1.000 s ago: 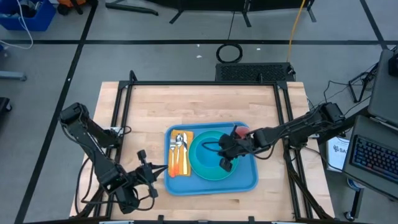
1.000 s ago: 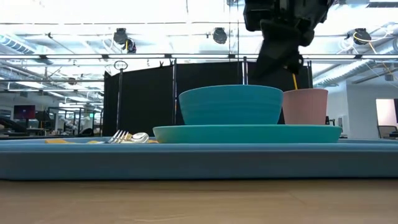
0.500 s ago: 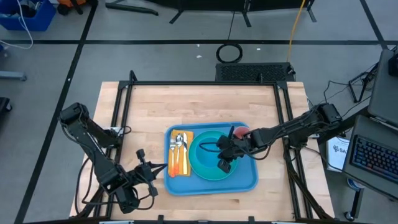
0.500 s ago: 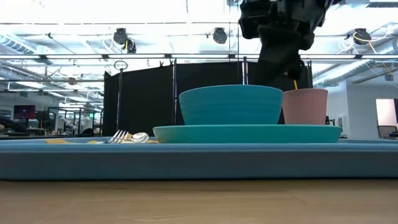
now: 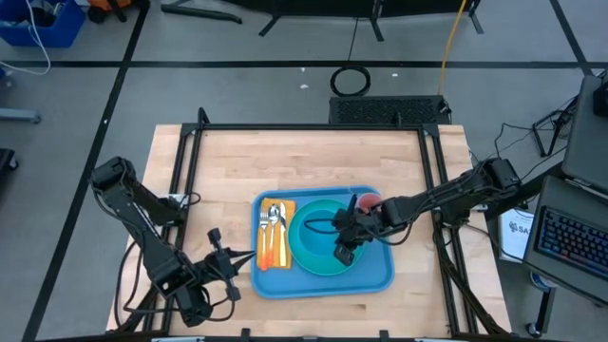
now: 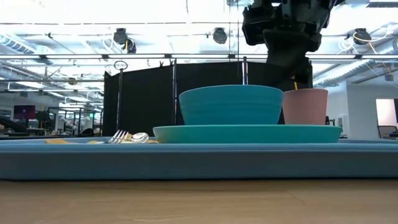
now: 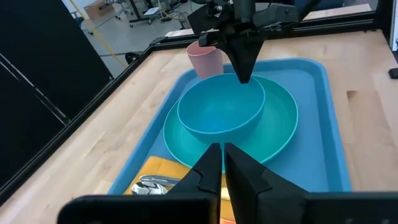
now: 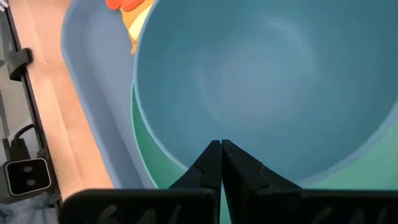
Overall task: Set up tray
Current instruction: Adjust the blue bowl on the blue plate
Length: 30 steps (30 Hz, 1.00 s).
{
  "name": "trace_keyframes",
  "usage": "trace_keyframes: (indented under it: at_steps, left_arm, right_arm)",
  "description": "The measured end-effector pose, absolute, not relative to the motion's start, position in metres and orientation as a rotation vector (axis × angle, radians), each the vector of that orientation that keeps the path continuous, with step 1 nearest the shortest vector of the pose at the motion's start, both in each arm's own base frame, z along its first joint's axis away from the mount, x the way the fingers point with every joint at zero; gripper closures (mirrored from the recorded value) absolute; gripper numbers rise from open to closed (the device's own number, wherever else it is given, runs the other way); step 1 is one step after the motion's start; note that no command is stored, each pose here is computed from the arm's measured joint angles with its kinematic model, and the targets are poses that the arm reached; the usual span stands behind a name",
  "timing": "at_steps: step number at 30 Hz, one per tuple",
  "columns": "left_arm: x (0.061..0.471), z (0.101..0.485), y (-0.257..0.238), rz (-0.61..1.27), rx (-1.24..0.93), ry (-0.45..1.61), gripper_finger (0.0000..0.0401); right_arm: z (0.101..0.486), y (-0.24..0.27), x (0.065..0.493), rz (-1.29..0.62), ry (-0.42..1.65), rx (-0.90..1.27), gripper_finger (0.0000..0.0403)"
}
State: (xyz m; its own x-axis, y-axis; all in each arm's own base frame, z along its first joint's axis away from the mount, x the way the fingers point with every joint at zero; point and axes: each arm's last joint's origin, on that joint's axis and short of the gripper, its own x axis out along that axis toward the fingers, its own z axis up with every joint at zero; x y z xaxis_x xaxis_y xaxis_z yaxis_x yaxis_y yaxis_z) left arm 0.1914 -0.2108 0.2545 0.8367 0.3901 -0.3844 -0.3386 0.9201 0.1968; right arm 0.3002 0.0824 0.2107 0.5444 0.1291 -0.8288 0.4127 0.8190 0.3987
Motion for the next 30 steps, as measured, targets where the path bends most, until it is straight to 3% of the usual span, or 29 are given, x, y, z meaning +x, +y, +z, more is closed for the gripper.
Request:
trace_keyframes:
  at_steps: [6,15,26,30]
  left_arm:
    - [0.1896,0.2545,-0.2124,0.379,0.119,0.43,0.0398]
    - [0.1896,0.2545,-0.2124,0.382,0.109,0.428,0.037]
    - [0.1896,0.2546,-0.2124,0.383,0.105,0.426,0.0397]
    - [0.1896,0.2546,-0.2124,0.383,0.103,0.426,0.039]
  right_arm:
    - [0.2085,0.0817,0.2968,-0.211,1.035,0.63,0.0403]
    - [0.2083,0.0825,0.2962,-0.203,1.048,0.647,0.0403]
    - [0.2072,0.0873,0.2927,-0.204,1.086,0.679,0.0403]
    - [0.207,0.0892,0.2917,-0.205,1.091,0.682,0.0403]
